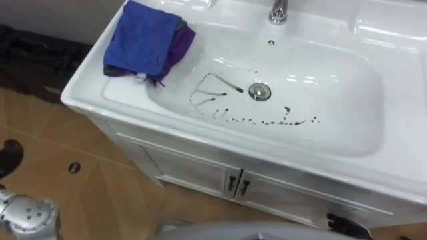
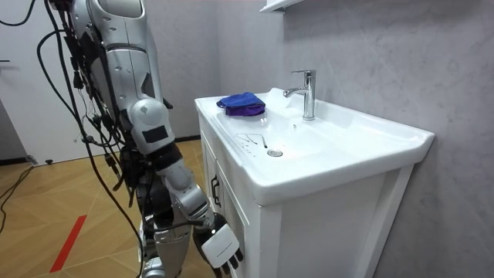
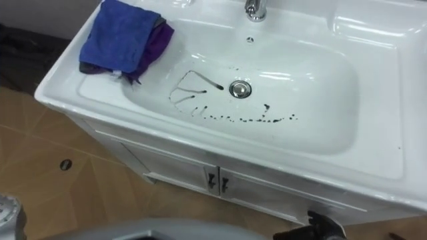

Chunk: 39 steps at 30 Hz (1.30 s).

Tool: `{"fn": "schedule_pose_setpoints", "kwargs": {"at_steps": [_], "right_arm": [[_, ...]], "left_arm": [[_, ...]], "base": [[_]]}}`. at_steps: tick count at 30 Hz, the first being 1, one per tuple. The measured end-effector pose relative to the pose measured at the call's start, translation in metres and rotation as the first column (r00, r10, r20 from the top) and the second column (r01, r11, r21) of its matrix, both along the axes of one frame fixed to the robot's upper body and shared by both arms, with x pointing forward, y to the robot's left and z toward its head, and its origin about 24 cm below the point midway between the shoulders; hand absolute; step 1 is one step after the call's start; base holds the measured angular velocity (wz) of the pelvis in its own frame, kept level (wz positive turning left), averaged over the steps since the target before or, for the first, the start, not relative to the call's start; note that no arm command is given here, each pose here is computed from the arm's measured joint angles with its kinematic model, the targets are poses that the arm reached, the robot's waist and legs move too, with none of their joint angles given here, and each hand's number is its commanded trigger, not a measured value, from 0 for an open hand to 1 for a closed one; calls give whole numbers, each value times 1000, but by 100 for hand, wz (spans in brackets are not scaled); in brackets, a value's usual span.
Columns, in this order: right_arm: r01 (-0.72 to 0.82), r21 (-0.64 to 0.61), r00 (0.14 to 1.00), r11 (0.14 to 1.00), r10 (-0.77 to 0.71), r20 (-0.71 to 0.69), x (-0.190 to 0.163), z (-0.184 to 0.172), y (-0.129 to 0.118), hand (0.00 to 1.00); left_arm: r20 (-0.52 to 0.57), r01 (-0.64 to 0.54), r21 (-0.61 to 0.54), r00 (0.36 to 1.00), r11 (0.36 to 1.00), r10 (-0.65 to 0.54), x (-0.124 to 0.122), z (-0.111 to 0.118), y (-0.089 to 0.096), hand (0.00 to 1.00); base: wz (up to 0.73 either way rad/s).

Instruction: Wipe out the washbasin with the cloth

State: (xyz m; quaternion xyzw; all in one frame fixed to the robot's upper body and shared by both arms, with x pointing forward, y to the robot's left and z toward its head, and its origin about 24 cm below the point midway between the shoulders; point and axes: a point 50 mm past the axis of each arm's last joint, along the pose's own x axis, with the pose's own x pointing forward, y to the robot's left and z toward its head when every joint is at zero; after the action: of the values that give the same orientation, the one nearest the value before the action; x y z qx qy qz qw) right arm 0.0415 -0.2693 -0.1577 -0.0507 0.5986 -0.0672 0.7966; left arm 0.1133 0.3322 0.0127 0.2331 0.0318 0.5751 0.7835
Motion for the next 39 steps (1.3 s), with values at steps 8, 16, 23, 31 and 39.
{"fn": "schedule_pose_setpoints", "kwargs": {"at_steps": [8, 16, 23, 31, 39], "right_arm": [[-5, -1, 1000, 1000, 5, 13, -1, 0, 1, 0], [-7, -1, 1000, 1000, 7, 9, -3, 0, 1, 0], [-11, 6, 1000, 1000, 11, -2, -4, -1, 1, 0], [-34, 11, 999, 999, 34, 8, 2, -1, 3, 0], [-51, 53, 999, 997, 50, 14, 4, -1, 5, 0]], "left_arm": [[148, 10, 123, 989, 992, -28, 10, 37, 2, 0], [164, 13, 231, 985, 973, -52, 14, 53, 4, 0], [112, 88, 277, 986, 957, -123, 23, 51, -8, 0], [41, 260, 285, 958, 923, -283, 44, 42, -36, 0], [-69, 383, 328, 922, 864, -382, 55, 40, -48, 0]], "base": [[-3], [1], [-5], [-9], [-9]]}}
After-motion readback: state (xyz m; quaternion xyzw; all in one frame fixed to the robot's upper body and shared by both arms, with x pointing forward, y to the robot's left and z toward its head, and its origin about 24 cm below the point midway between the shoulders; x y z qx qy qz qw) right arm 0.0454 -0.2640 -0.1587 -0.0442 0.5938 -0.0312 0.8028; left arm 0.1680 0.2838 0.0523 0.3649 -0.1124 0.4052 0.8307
